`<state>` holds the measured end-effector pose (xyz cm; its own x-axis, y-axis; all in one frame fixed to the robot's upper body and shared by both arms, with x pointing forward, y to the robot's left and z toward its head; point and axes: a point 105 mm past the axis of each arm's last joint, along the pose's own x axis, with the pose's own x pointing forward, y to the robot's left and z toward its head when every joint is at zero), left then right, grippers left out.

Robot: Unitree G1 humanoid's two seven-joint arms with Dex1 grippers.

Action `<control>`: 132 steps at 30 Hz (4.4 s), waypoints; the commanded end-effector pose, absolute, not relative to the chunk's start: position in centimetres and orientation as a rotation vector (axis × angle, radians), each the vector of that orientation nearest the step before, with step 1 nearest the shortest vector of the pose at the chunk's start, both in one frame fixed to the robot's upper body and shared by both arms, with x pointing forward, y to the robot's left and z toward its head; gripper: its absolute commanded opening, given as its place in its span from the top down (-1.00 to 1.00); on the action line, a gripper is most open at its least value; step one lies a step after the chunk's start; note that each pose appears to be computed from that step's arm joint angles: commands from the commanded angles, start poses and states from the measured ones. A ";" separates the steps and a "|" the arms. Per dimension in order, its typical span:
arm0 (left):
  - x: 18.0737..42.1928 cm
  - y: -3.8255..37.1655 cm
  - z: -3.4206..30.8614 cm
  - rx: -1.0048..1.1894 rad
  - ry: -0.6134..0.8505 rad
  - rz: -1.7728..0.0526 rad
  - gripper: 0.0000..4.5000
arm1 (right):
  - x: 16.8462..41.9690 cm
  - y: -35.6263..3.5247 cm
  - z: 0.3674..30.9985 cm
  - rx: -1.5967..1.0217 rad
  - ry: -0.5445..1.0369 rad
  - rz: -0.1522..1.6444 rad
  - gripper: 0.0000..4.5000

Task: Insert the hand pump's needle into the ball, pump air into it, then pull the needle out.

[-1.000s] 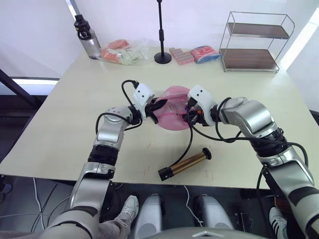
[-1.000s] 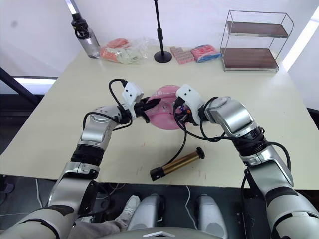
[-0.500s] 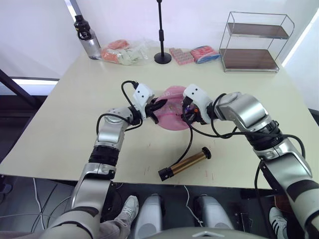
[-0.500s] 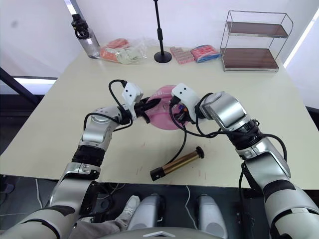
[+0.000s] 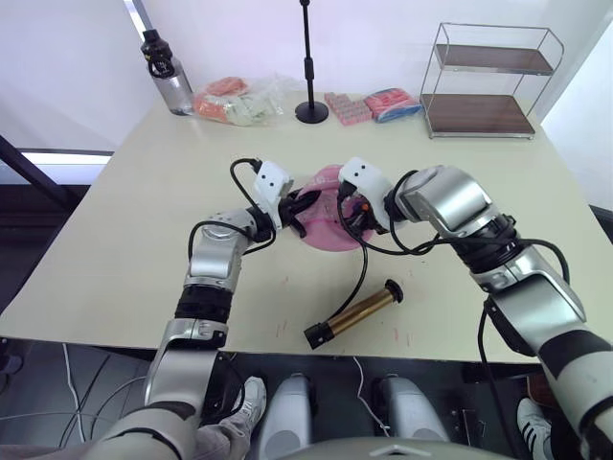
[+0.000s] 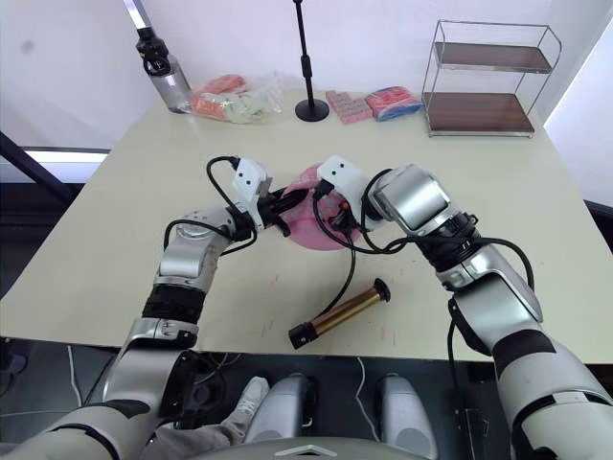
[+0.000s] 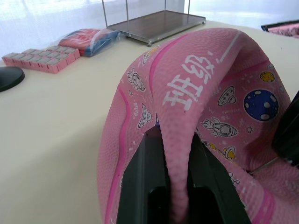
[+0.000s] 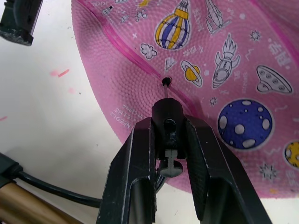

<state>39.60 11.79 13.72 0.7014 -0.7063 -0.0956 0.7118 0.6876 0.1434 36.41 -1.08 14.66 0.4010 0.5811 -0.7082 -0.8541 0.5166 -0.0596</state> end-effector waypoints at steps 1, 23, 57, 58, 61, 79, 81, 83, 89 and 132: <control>38.4 8.6 11.7 0.113 0.096 -0.896 0.97 | 36.1 1.7 15.6 -0.495 0.612 1.021 0.84; 37.9 8.5 11.2 0.034 0.138 -0.868 0.97 | 36.7 5.0 12.9 -0.597 0.630 1.080 0.84; 37.7 8.6 10.1 0.019 0.167 -0.868 0.97 | 34.8 8.8 11.8 -0.384 0.696 1.148 0.84; 37.7 8.6 10.1 0.019 0.168 -0.867 0.97 | 34.9 8.7 11.8 -0.376 0.692 1.146 0.84; 37.8 8.8 10.1 0.020 0.168 -0.862 0.97 | 35.0 8.7 12.1 -0.376 0.659 1.157 0.84; 38.5 10.4 10.0 0.047 0.164 -0.823 0.97 | 36.0 5.9 14.1 -0.546 0.441 1.136 0.84; 38.6 10.5 10.0 0.050 0.164 -0.819 0.97 | 35.9 5.4 14.6 -0.545 0.432 1.130 0.84; 38.6 10.7 9.9 0.052 0.166 -0.816 0.97 | 35.8 4.9 15.0 -0.548 0.429 1.123 0.84; 38.5 10.6 9.8 0.053 0.168 -0.819 0.97 | 35.5 4.6 14.7 -0.540 0.448 1.121 0.84; 38.5 10.5 9.5 0.046 0.169 -0.815 1.00 | 34.2 -4.4 15.5 -0.048 0.542 0.895 -0.44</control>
<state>39.17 11.22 12.76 0.7004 -0.7102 -0.0717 0.7134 0.6995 0.0404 34.00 -4.31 14.29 0.4814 0.7151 -0.5069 -0.7550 0.6320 0.1746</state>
